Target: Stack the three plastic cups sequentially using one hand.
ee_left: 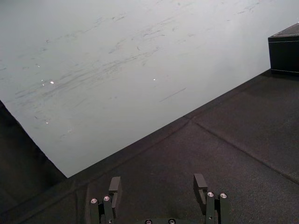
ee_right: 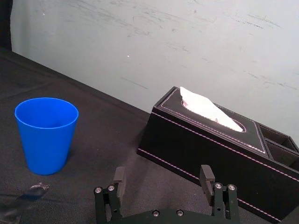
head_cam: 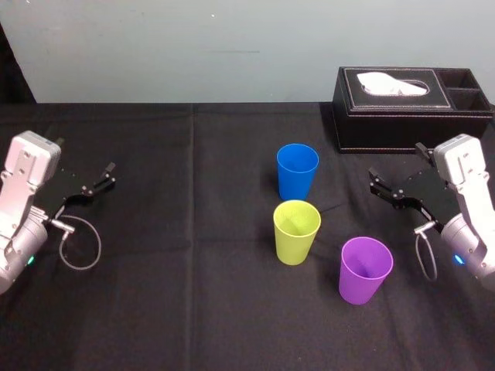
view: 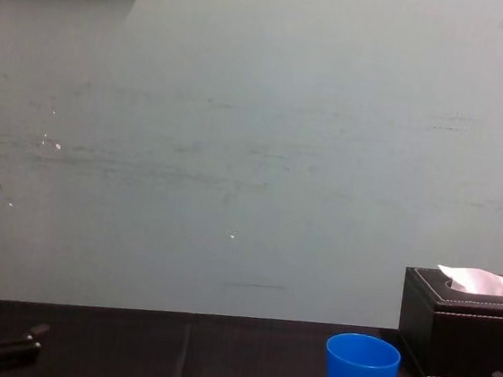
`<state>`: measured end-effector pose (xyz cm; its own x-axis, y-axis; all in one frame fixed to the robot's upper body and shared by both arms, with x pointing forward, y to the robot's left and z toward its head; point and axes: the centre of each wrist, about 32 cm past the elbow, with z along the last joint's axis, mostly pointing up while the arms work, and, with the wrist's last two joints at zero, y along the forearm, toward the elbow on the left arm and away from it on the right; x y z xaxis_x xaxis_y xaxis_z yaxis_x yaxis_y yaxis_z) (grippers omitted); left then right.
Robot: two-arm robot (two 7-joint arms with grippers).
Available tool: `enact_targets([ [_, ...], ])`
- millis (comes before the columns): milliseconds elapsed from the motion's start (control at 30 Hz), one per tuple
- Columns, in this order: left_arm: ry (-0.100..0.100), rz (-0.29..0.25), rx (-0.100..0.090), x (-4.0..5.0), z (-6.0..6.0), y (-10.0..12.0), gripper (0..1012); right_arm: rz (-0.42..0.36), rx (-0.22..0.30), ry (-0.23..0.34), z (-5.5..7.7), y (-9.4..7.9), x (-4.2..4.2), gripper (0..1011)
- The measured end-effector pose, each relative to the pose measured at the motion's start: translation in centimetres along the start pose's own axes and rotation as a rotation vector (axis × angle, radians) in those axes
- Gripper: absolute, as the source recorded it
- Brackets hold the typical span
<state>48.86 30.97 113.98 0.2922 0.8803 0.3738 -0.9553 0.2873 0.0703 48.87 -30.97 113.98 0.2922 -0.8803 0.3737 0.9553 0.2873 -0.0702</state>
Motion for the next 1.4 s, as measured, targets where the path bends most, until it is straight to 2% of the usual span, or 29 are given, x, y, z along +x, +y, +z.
enact_targets([
  [1400,0.000,0.000,0.000,0.00,0.00,0.00,1011,0.000,0.000,0.000,0.00,0.00,0.00,1002],
])
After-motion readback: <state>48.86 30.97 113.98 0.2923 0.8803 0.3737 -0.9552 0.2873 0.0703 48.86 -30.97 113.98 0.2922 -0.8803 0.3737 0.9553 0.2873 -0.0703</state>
